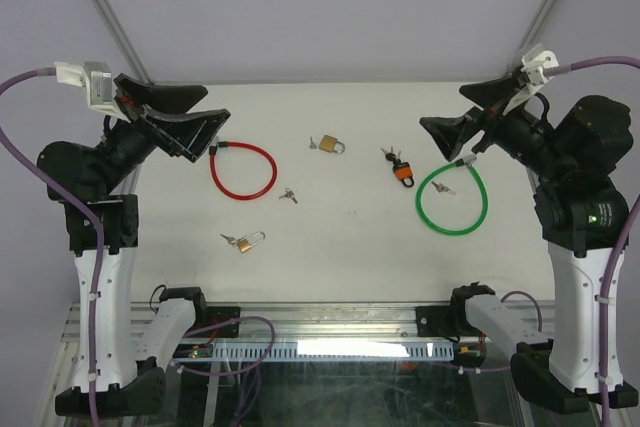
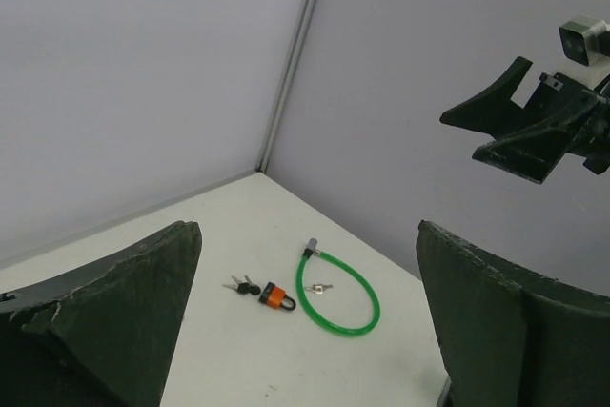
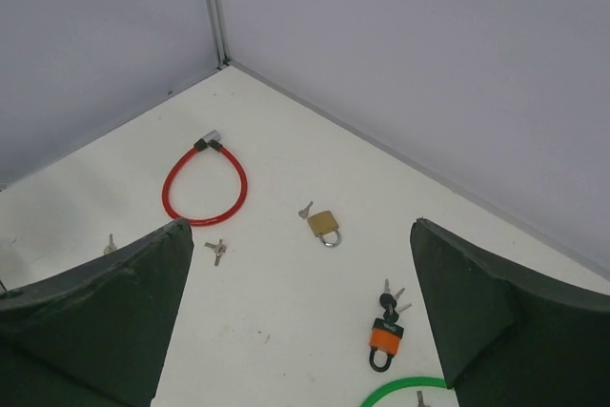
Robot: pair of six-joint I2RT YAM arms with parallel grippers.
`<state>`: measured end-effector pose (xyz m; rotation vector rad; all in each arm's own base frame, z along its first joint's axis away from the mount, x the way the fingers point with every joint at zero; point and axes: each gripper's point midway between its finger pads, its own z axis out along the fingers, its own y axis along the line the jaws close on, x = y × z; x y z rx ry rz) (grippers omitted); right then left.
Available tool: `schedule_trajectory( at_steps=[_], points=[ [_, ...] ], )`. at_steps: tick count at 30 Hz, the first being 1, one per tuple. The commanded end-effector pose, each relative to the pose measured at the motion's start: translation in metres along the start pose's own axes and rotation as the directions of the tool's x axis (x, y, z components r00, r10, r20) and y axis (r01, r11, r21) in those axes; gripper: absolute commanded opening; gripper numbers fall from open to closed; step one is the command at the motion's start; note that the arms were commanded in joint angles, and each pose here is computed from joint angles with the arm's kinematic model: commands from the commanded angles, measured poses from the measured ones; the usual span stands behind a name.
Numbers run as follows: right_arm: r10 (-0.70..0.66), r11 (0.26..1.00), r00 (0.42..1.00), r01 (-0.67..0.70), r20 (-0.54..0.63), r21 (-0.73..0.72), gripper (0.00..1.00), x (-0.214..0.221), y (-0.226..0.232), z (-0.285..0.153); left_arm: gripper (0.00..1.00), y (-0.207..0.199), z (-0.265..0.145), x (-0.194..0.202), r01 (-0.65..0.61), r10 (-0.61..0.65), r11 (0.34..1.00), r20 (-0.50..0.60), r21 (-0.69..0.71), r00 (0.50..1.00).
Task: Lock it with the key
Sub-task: Reset both arms
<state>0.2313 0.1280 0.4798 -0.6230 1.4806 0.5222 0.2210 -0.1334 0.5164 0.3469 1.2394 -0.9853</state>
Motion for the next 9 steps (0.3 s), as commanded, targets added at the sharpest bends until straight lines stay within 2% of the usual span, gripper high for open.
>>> schedule_trajectory(
  at_steps=[1,9],
  points=[
    [0.065,0.997,0.994,-0.069,0.085,0.046,1.0,-0.031,0.006,-0.02,0.99,-0.024,-0.005,-0.004,-0.035,0.035,0.999,-0.012,0.036,0.999],
    [0.058,0.992,0.995,-0.066,0.081,0.103,0.99,-0.027,-0.006,-0.022,0.99,-0.029,-0.012,0.006,-0.103,0.103,0.995,-0.019,0.008,0.995]
  ],
)
